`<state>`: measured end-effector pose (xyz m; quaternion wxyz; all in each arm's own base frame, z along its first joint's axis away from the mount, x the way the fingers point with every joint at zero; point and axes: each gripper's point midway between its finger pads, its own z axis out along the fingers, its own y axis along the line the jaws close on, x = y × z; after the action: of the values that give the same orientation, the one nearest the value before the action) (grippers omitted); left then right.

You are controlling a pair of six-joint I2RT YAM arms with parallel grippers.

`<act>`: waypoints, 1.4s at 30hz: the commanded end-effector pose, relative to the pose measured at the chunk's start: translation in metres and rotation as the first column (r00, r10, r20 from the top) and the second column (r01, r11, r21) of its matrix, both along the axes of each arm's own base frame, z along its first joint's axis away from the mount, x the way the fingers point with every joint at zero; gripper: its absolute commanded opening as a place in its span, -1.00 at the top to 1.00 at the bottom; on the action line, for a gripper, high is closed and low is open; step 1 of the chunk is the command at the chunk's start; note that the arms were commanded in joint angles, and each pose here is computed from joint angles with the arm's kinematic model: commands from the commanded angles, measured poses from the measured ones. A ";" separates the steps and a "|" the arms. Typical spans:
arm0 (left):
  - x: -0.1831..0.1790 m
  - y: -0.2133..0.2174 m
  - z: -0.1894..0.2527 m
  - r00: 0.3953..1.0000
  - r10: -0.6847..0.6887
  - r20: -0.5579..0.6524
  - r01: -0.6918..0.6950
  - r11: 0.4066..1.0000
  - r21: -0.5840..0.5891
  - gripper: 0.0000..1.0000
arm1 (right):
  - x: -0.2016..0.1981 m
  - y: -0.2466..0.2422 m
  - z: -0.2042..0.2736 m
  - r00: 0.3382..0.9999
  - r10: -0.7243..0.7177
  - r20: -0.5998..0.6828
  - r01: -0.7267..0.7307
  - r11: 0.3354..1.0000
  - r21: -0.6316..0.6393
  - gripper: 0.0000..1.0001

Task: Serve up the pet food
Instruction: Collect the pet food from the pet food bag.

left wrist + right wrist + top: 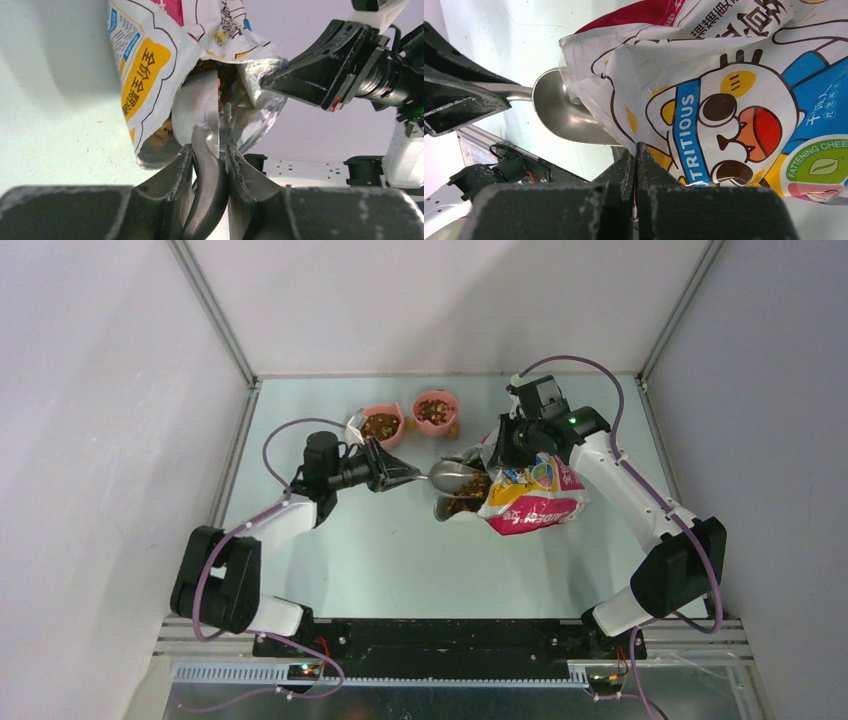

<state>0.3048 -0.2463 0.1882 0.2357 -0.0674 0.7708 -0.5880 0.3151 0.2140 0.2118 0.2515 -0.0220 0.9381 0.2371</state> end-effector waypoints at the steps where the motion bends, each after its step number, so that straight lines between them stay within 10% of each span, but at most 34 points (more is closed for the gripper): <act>1: -0.006 0.014 0.014 0.997 -0.011 0.083 0.005 0.997 0.077 1.00 | 0.025 -0.004 0.029 0.992 -0.053 0.118 0.049 0.998 0.041 1.00; 42: -0.018 0.046 0.072 0.998 -0.010 0.063 0.016 0.996 -0.093 1.00 | 0.043 -0.004 0.024 0.988 -0.103 0.111 0.101 0.995 0.027 1.00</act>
<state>0.2937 -0.2051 0.2176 0.2219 -0.0987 0.7654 -0.5959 0.3206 0.2141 0.2054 0.2396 -0.0047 0.9434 0.2291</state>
